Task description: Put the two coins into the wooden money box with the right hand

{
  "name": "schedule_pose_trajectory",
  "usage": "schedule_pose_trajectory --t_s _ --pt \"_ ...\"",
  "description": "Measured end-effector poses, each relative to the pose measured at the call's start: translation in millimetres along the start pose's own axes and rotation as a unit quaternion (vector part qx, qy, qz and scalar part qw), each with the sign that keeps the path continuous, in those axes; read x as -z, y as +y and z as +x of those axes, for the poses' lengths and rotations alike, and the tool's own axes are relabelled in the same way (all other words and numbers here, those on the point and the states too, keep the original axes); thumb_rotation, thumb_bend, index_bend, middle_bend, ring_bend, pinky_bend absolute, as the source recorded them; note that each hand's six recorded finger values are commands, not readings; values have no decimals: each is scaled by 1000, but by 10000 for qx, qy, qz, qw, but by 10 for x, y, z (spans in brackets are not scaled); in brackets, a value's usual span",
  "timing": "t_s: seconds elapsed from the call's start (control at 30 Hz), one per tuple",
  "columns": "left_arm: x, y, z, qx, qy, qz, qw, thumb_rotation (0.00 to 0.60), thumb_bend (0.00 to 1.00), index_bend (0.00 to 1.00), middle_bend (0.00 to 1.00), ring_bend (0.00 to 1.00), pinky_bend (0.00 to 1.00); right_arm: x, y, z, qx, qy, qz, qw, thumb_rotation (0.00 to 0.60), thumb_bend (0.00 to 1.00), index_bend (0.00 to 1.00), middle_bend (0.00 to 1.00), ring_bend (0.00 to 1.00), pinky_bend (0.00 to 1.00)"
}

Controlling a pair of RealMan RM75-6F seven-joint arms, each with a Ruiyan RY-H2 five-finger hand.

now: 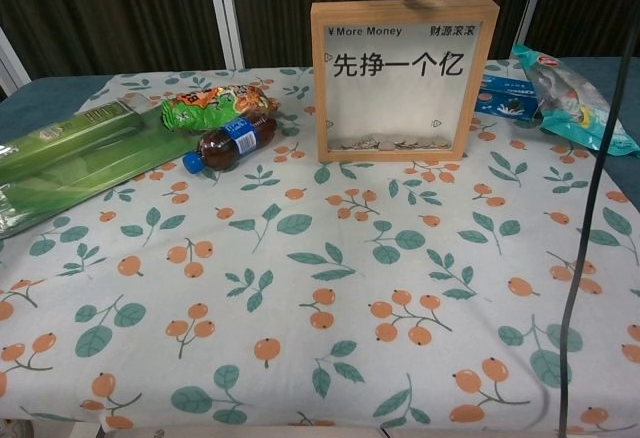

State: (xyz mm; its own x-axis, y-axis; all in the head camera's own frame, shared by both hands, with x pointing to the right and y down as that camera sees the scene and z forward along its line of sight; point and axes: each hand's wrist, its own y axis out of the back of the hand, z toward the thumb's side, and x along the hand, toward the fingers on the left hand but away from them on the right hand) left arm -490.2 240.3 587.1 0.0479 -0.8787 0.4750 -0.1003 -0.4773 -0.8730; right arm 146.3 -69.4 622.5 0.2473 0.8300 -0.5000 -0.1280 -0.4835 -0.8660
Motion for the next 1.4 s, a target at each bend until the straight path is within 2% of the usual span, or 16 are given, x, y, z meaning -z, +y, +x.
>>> schedule_pose_trajectory --t_s 0.3,0.37,0.43,0.5,0.57,0.6,0.7,0.97,1.1,1.2,1.33,1.4 --pt "6 0 9 2 11 -2 10000 599 342 0 0 0 0 1 -60 -14 -77 -21 -35 10000 600 635 784 151 0 0" --pt "8 1 9 4 8 1 10000 600 343 0 0 0 0 0 -64 -15 -86 -25 -63 9999 600 635 743 151 0 0" --pt "8 1 10 1 10 1 10000 599 343 0 0 0 0 5 -71 -12 -110 -32 -82 9999 600 634 600 151 0 0" --pt "8 0 8 0 14 -1 10000 598 343 0 0 0 0 18 -77 -6 -138 -45 -78 9999 600 597 248 130 0 0" --pt "8 -1 7 2 14 -2 10000 599 343 0 0 0 0 28 -71 4 -137 -55 -89 9999 600 508 35 72 0 0" --pt "8 -1 7 1 14 0 10000 599 342 0 0 0 0 31 -65 9 -125 -58 -108 9998 600 453 0 35 0 0" --pt "10 8 5 -15 19 -9 10000 599 342 0 0 0 0 46 -18 43 -8 -58 -200 9998 600 394 0 0 0 0" --pt "9 33 0 -44 8 0 10000 600 343 0 0 0 0 166 127 261 379 8 -357 9986 600 390 0 0 0 0" --pt "-39 78 -16 -135 -72 -2 9999 598 343 0 0 0 0 502 61 667 630 -101 -237 9977 600 373 0 0 0 0" --pt "-65 125 -27 -197 -114 38 9997 598 343 0 0 0 0 917 -188 1206 692 -351 -156 9969 600 366 0 0 0 0" --pt "-95 184 -50 -281 -159 64 9995 600 343 0 0 0 0 1490 -634 2062 645 -893 -182 9937 600 365 0 0 0 0" --pt "-107 202 -66 -318 -176 90 9993 599 342 0 0 0 0 1663 -801 2407 632 -1118 -242 9914 600 365 0 0 0 0"
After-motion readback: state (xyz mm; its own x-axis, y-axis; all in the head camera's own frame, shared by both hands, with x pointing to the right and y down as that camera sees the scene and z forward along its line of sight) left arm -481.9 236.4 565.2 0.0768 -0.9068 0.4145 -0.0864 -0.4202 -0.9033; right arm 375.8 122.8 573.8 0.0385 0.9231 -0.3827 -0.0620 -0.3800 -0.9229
